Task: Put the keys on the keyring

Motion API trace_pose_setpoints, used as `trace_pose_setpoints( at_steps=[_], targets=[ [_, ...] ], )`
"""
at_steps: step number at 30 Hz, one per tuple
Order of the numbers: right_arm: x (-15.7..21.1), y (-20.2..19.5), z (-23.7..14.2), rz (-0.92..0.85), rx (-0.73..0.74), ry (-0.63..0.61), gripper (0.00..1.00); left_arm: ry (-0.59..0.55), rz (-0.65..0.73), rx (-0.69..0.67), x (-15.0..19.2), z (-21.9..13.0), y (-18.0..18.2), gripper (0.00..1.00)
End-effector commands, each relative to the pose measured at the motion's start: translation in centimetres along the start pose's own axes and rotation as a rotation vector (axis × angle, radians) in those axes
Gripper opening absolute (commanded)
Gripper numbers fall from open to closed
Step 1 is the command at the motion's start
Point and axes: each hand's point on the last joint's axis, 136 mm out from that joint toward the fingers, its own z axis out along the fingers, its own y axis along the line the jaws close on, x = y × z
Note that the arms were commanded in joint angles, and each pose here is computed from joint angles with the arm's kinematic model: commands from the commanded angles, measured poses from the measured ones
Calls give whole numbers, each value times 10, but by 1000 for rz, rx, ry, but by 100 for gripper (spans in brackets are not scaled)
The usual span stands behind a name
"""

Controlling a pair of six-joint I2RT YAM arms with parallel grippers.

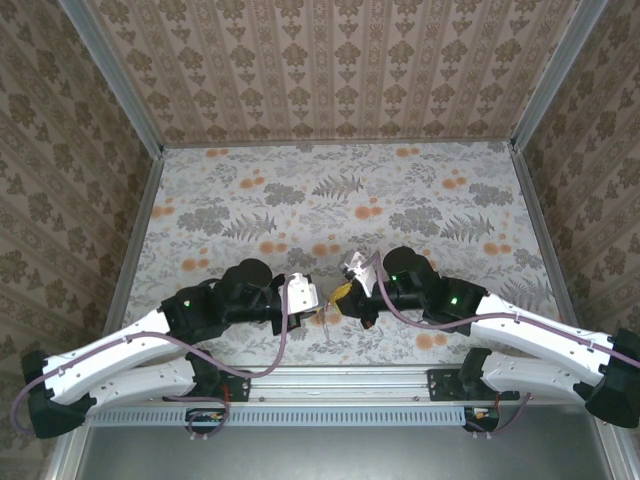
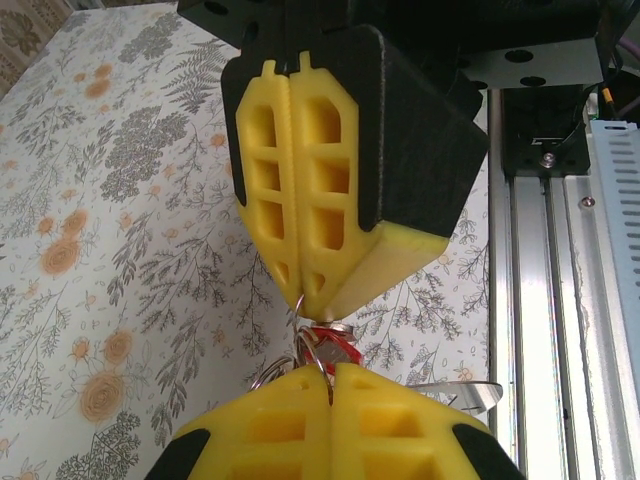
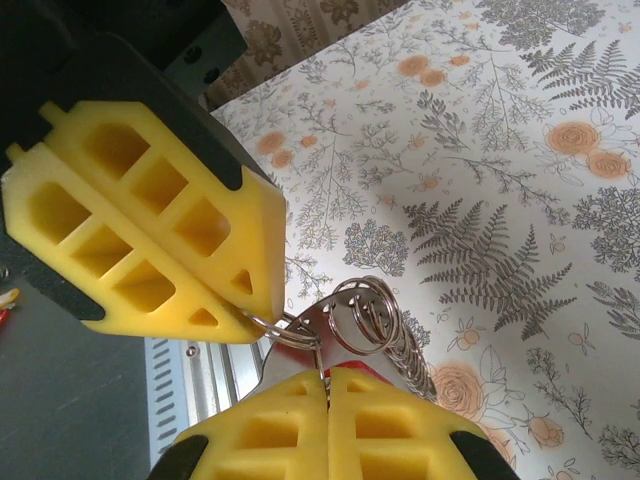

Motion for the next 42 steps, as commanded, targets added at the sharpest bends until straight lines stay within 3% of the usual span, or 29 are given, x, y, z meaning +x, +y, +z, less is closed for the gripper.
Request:
trace_pose_setpoints(
  at_steps=[1, 11, 19, 21, 26, 35, 42],
  targets=[
    [-19, -14, -3, 26, 72, -48, 0, -58, 44, 43, -15, -9, -11, 0],
    [-15, -8, 0, 34, 29, -26, 0, -79, 46, 21, -17, -13, -9, 0],
    [-17, -8, -22, -9, 70, -49, 42, -79, 44, 3, -17, -14, -6, 0],
    [-21, -4, -31, -47, 69, -71, 45, -93, 45, 7, -19, -16, -7, 0],
    [-29, 17, -51, -176, 2, -136, 48, -145, 42, 39, -29, -23, -13, 0],
    [-48, 58, -54, -405, -182, -253, 48, -337, 29, 162, -62, -52, -32, 0],
    [-64, 82, -49, -457, -307, -288, 44, -371, 22, 184, -70, -57, -33, 0]
  ],
)
